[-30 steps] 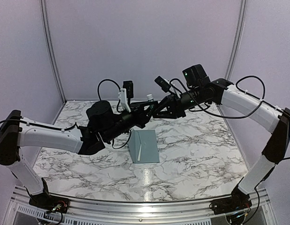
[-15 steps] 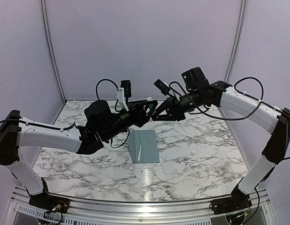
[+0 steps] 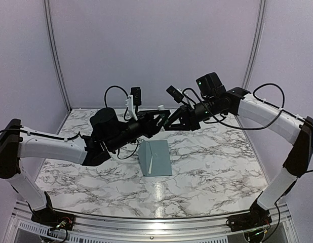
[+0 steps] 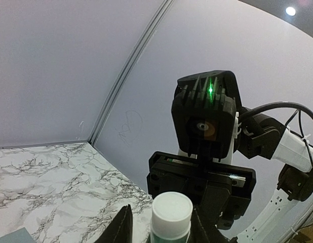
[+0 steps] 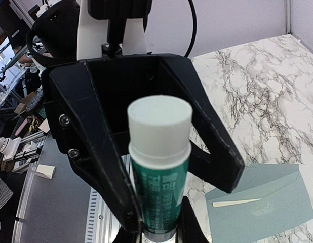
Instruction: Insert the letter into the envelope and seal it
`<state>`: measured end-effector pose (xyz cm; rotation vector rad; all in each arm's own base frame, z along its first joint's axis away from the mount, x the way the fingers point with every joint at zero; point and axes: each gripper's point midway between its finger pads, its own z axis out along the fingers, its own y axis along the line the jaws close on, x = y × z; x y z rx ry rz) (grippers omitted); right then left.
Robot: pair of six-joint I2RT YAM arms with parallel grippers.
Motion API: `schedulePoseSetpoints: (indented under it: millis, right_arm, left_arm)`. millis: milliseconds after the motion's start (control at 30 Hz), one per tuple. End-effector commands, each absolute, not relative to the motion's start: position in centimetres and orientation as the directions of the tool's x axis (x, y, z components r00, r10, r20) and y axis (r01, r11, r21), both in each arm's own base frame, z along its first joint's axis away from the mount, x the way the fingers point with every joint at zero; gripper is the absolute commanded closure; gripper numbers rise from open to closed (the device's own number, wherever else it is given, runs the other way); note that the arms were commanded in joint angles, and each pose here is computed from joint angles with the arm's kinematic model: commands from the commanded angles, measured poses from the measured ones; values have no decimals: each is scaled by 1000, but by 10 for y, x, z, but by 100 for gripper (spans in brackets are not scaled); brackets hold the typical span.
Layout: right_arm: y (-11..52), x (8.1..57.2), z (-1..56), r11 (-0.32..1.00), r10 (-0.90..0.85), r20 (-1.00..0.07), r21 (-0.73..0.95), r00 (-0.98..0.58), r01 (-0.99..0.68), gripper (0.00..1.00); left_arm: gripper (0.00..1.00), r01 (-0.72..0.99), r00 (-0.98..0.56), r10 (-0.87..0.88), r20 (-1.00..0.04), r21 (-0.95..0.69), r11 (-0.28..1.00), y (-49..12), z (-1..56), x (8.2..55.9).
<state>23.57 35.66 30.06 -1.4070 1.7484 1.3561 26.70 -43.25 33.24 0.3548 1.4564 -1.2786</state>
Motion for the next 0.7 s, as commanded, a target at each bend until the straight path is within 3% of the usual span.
schedulePoseSetpoints:
  millis: [0,267,533,567,667]
  right_arm:
    - [356,228,317,-58,-388,-873,343,-295,-938,99]
    - [356,229,316,-61,-385,-872,351,-302,-935,99]
    - [355,231,313,-47,-391,-872,339,-295,-939,98]
    - [355,232,313,-36,-393,-873,329,-289,-944,95]
    - [349,245,313,55,-411,-877,250,-250,-967,73]
  left_arm:
    - [55,801,-348,-409,-844,-494,338,-434,335,264]
    - [64,804,-340,-401,-851,-484,345,-432,333,263]
    - [94,798,-354,-386,-852,-490,351,-433,323,265]
    - [97,797,-354,-386,-852,-491,352,-433,323,265]
    - [99,770,-350,-418,-838,-512,382,-425,325,272]
